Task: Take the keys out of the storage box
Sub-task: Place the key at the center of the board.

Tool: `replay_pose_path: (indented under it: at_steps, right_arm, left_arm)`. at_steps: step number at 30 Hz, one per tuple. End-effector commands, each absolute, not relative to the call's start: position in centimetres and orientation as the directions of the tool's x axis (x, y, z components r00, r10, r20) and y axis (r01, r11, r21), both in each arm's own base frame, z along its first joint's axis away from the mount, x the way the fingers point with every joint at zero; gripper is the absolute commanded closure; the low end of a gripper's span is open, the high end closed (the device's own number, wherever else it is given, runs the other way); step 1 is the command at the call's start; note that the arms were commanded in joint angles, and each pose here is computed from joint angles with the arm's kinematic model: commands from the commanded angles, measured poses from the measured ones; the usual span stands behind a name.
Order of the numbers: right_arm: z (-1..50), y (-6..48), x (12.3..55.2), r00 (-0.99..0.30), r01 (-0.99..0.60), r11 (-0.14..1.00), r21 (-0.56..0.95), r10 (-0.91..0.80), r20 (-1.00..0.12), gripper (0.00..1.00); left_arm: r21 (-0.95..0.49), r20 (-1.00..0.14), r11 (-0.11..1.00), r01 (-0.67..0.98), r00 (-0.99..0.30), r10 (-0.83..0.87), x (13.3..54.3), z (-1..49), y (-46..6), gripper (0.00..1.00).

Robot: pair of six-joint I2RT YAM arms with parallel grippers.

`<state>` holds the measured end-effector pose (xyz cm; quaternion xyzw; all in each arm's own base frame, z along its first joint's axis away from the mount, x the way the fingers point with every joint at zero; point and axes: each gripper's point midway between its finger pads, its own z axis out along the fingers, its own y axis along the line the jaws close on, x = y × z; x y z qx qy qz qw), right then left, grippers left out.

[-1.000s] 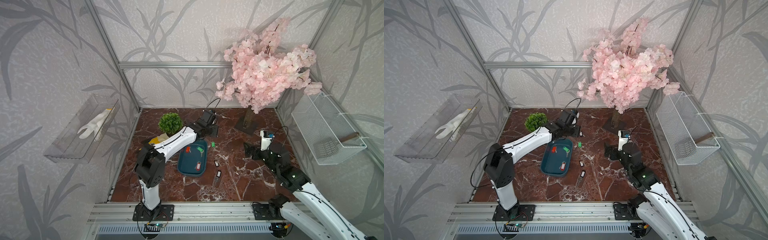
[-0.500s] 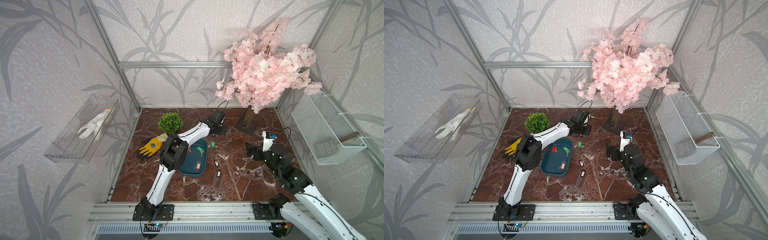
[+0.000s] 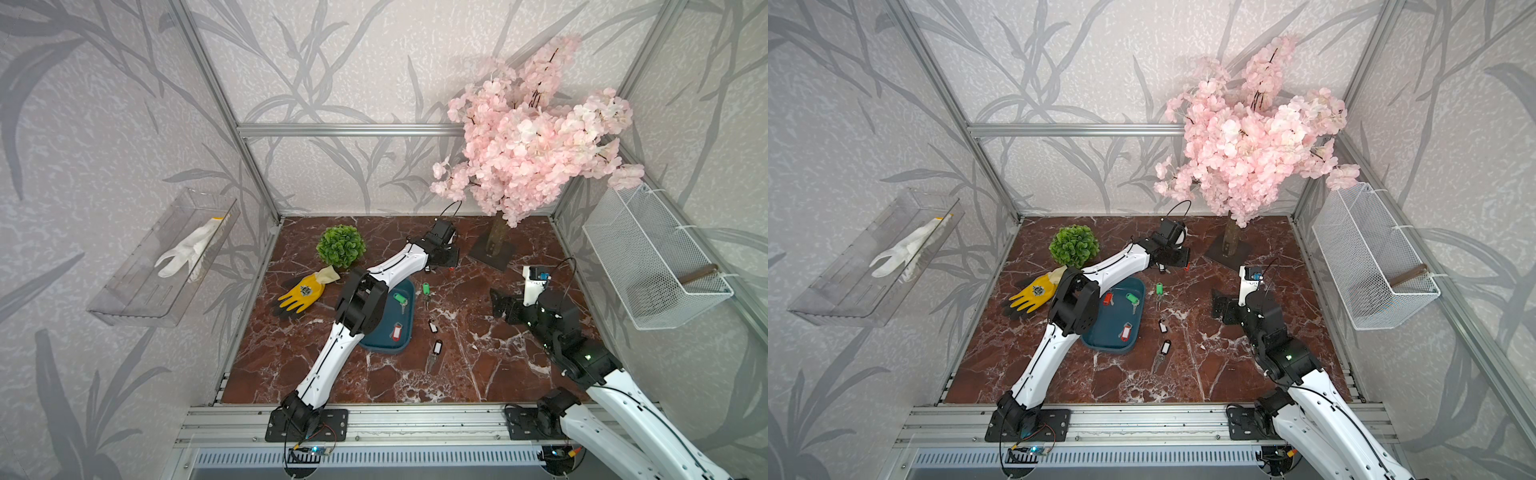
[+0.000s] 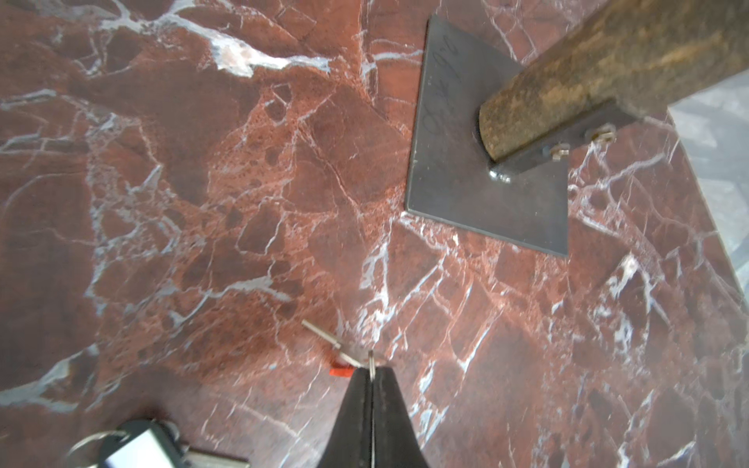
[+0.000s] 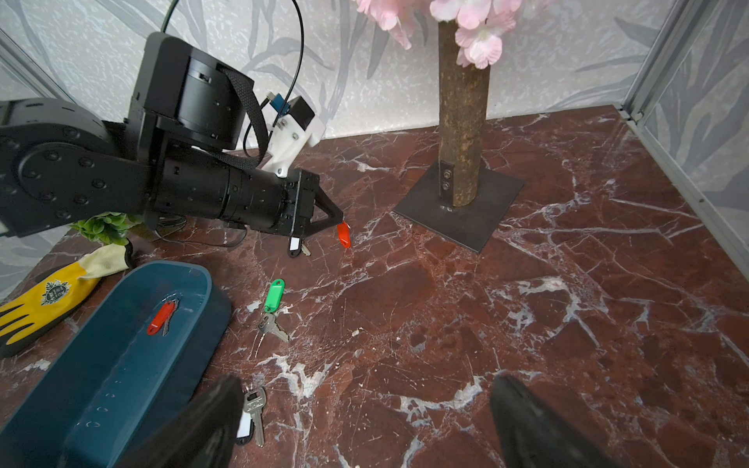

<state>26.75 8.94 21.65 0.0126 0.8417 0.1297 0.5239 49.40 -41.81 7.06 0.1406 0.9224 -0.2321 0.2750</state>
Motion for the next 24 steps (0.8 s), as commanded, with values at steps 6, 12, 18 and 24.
replay_pose_path:
  at_steps: [6, 12, 18, 24]
  right_arm:
    - [21.0, 8.8, 26.8, -0.462, -0.1, 0.964, 0.245, 0.173, -0.87, 0.01]
    - [20.9, 8.9, 26.8, -0.466, -0.098, 0.964, 0.249, 0.177, -0.867, 0.01]
    - [20.7, 8.9, 26.8, -0.468, -0.098, 0.964, 0.246, 0.174, -0.866, 0.01]
    - [20.2, 9.1, 27.1, -0.478, -0.101, 0.962, 0.255, 0.178, -0.86, 0.01]
  left_arm:
    - [-0.331, -0.566, 0.867, 0.373, -0.813, 0.134, 49.5, 7.3, -41.3, 0.62]
    - [-0.337, -0.585, 0.861, 0.38, -0.801, 0.124, 48.3, 10.7, -40.4, 0.49]
    - [-0.31, -0.621, 0.87, 0.384, -0.774, 0.12, 45.7, 15.0, -37.3, 0.43]
    - [-0.275, -0.653, 0.886, 0.373, -0.749, 0.113, 41.9, 18.0, -32.5, 0.43]
